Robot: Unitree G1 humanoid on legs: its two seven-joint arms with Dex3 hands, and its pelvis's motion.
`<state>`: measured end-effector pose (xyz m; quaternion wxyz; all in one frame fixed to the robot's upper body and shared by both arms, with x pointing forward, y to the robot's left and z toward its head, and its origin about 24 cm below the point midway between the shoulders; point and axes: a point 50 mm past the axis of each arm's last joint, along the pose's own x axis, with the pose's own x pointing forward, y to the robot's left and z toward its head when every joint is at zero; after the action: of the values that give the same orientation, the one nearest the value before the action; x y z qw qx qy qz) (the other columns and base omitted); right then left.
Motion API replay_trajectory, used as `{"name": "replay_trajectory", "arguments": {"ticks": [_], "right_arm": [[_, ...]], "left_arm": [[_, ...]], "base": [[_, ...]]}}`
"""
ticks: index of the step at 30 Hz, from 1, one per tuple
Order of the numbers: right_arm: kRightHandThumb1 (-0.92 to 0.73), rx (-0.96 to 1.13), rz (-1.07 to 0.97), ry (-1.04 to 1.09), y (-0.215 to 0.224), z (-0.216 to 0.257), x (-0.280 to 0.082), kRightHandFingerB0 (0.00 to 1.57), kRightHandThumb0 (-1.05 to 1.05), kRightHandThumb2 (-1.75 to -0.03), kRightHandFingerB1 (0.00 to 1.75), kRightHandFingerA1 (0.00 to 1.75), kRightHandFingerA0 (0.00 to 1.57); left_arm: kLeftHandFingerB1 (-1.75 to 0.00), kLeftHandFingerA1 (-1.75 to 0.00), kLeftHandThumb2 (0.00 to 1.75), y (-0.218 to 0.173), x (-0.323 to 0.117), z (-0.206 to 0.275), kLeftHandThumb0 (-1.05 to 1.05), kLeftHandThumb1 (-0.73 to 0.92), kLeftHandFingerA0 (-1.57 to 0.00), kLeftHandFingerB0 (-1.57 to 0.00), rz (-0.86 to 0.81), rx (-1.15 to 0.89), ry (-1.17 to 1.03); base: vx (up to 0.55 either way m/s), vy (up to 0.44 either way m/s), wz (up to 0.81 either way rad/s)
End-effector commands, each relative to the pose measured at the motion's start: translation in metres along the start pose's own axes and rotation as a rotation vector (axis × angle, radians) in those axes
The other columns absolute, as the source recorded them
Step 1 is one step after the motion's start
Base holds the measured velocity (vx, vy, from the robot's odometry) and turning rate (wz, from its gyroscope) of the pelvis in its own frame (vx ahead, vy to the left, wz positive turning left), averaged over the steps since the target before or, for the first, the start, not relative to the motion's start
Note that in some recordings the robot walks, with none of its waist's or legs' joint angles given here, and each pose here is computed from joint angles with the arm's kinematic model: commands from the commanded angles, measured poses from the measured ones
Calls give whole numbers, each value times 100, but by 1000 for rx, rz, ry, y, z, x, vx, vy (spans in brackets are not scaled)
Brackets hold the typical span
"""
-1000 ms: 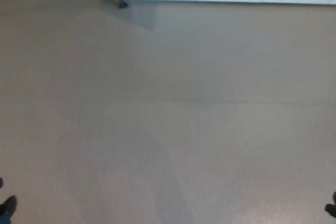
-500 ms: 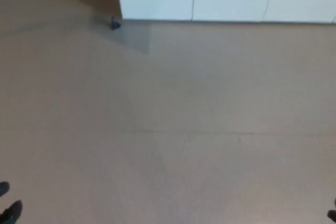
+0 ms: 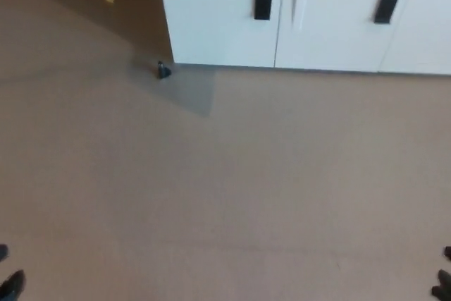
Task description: The robot walks towards an open cabinet and lifts its left hand to push the door towards the right to close it.
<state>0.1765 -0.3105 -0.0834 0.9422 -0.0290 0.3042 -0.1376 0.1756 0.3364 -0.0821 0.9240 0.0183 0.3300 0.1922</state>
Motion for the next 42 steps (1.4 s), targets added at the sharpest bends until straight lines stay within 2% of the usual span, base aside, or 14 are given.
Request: {"name": "replay_trajectory", "arguments": {"ticks": [1,9,10,12,13,24,35,42], "right_arm": [[-56,-26,-5,0,-5,-5,-4,56,-44,-56,43,50,79],[-58,-47,-1,34,-7,-20,-11,56,-46,-57,43,50,79],[-58,-52,-1,35,-6,-20,-12,57,-45,-57,44,51,80],[-58,-58,-1,35,-6,-21,-12,57,-45,-57,44,51,80],[-58,-58,5,35,-6,-21,-12,57,-45,-57,44,51,78],[-60,-67,-4,37,-6,-22,-11,57,-44,-57,44,50,79],[-61,-97,0,37,-6,-23,-13,59,-46,-58,45,51,81],[-59,-129,13,38,-5,-19,-10,60,-47,-58,45,51,82]], "left_arm": [[-40,-46,60,8,-4,-6,-18,69,-52,-43,15,37,4],[-40,-45,60,14,-13,-23,-16,68,-53,-44,33,71,46],[-43,-48,65,15,-13,-24,-21,66,-50,-43,32,68,48],[-43,-48,65,15,-13,-24,-21,66,-50,-43,31,60,50],[-40,-45,60,15,-14,-25,-19,68,-51,-42,25,54,51],[-40,-46,60,15,-14,-24,-18,68,-54,-43,30,104,45],[-40,-46,60,17,-18,-31,-20,68,-55,-43,25,121,51],[-40,-46,59,18,-20,-35,-21,67,-56,-43,32,126,61]], "base": [[546,-106,18],[439,-69,-9],[430,6,-17],[435,59,-34],[604,119,-16],[626,108,0],[409,-190,12],[190,-83,-14]]}}
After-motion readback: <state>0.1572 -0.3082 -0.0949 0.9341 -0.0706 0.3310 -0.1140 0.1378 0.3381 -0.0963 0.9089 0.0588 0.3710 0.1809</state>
